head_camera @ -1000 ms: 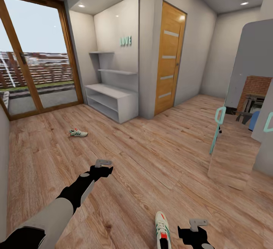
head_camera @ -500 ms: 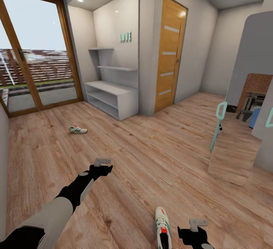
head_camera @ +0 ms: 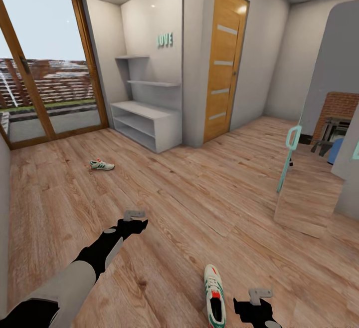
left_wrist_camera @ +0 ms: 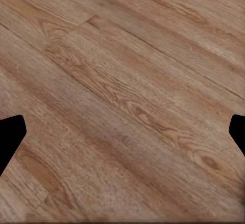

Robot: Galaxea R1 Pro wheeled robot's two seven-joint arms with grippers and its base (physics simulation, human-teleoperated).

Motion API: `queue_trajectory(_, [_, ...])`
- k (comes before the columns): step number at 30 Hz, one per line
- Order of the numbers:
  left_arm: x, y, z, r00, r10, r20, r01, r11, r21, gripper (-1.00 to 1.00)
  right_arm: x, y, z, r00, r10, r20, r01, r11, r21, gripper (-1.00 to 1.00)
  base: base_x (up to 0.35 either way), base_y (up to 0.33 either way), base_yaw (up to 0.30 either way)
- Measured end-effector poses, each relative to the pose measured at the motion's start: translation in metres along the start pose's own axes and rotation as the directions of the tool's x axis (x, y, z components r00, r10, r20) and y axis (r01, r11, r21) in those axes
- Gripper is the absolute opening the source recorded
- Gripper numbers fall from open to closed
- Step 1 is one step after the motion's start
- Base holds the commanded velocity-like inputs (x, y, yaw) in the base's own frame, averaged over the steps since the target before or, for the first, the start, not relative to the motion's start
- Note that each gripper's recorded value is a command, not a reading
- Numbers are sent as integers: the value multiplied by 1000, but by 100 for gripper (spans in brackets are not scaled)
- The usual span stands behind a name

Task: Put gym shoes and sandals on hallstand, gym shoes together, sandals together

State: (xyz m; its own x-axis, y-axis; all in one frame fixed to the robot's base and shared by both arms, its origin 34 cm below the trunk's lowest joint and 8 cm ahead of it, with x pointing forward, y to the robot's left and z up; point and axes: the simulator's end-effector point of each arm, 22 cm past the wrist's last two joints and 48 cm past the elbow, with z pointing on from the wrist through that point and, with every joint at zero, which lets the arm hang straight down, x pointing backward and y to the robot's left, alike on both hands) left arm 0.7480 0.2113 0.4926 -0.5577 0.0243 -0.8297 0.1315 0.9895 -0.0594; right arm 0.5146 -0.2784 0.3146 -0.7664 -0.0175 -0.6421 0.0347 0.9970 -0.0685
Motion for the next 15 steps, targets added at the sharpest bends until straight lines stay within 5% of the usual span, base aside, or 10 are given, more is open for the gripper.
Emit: queue_trajectory(15, [47, 1, 18, 1000, -4, -25, 4, 1000, 1, 100, 39, 2, 23, 1000, -2, -23, 2, 1000, 0, 100, 0, 0, 0])
